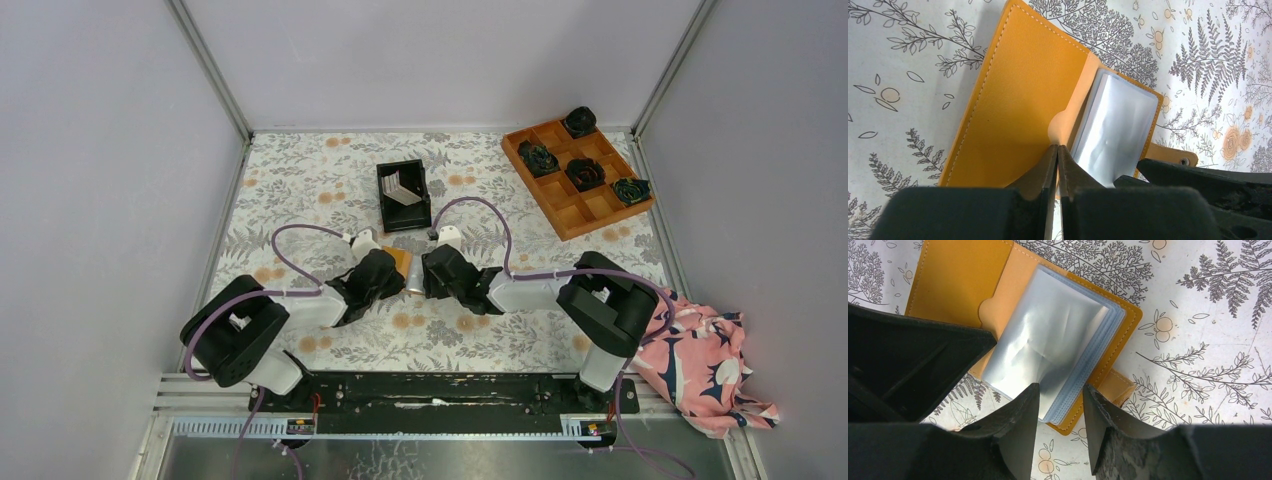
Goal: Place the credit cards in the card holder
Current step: Open the card holder at the center of the board.
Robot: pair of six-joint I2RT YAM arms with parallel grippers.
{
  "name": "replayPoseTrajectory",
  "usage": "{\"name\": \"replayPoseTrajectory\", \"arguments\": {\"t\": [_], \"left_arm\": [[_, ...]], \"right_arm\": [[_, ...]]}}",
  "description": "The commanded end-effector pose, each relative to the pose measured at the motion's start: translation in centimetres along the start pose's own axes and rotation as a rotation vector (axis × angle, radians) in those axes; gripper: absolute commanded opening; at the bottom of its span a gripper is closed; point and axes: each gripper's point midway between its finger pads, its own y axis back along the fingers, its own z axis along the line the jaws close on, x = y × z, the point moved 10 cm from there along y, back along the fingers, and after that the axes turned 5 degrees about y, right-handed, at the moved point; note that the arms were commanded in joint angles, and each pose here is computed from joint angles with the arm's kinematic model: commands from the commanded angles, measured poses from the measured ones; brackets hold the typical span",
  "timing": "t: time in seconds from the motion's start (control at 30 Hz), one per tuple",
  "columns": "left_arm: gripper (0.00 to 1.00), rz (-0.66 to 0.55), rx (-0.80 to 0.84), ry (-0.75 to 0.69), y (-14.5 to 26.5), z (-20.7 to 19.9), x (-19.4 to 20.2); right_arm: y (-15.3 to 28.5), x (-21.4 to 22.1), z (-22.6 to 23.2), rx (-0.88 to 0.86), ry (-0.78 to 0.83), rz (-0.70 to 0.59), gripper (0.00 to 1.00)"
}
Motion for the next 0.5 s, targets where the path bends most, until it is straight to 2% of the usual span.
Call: {"name": "replayPoseTrajectory", "arguments": {"t": [0.0, 0.47], "left_arm": [[0.09, 0.219, -0.237, -0.102, 1.0, 5.7, 4.3], [0.08, 0.238, -0.230, -0.099, 0.8, 5.5, 5.3]], "right_arm": [[0.3, -1.0, 0.3, -0.018, -0.032, 0.003, 0.44], [1.1, -3.2, 0.3, -0.080, -0.145, -0.069, 0.43]]}}
